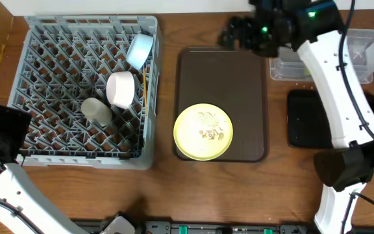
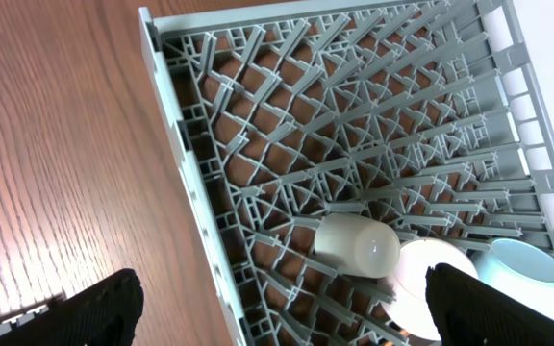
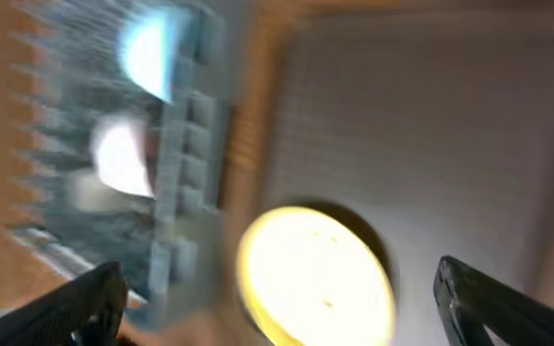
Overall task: Sort waste into correct bins and load items into the dishwasher
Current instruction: 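Raise the right gripper and move it back over the tray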
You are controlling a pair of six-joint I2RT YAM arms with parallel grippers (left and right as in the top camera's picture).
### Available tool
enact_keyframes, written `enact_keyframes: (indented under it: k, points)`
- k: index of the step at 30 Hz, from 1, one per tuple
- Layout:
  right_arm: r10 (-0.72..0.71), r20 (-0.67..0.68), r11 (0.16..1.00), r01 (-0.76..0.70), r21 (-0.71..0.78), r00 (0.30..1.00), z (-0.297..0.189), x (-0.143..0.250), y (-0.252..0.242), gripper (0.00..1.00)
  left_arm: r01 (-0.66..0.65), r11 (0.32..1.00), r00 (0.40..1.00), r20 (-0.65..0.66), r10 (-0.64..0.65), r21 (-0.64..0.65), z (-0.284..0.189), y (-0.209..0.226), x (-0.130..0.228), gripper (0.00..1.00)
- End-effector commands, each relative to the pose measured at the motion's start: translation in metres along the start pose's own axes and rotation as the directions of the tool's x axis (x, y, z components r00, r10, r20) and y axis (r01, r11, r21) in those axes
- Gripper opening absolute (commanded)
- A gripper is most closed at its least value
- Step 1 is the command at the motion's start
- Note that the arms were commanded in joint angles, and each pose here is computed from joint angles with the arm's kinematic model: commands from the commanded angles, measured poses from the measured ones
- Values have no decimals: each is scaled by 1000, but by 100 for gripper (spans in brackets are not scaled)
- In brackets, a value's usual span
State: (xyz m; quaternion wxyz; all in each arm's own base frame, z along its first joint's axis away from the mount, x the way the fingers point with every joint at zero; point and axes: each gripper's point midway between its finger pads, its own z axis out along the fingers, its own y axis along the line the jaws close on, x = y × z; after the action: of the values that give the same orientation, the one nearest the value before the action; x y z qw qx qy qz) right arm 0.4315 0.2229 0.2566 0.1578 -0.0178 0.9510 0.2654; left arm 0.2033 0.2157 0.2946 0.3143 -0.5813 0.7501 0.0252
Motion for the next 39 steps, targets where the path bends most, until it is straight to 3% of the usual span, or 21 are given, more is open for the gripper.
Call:
enact_keyframes:
  k: [1,9,16,23,30,34,37,39]
  points:
    - [-98,-96,985,110,136,991,17,19,-30,99,4,1000,1000,6,-4,-6,-1,1,-2,95]
    - [-78,-337,974,143,173,938,53,89,-35,99,4,1000,1000,6,-4,-6,-1,1,-2,95]
    - [-117,-409,966,200,166,905,82,121,-27,99,4,1000,1000,6,-4,-6,-1,1,-2,95]
    - [-105,-316,972,165,168,943,52,91,-27,99,4,1000,1000,6,-4,-6,-1,1,-2,95]
    - [8,-184,969,38,245,983,-6,51,-72,99,4,1000,1000,6,-4,-6,-1,1,-2,95]
    - [64,-226,983,-22,182,972,-16,58,-77,99,4,1000,1000,6,-4,-6,-1,1,-2,95]
    - [-39,-278,994,66,87,960,-9,68,-63,99,4,1000,1000,6,-4,-6,-1,1,-2,95]
    - [-101,-311,990,126,63,945,-1,77,-55,91,4,1000,1000,6,-4,-6,-1,1,-2,95]
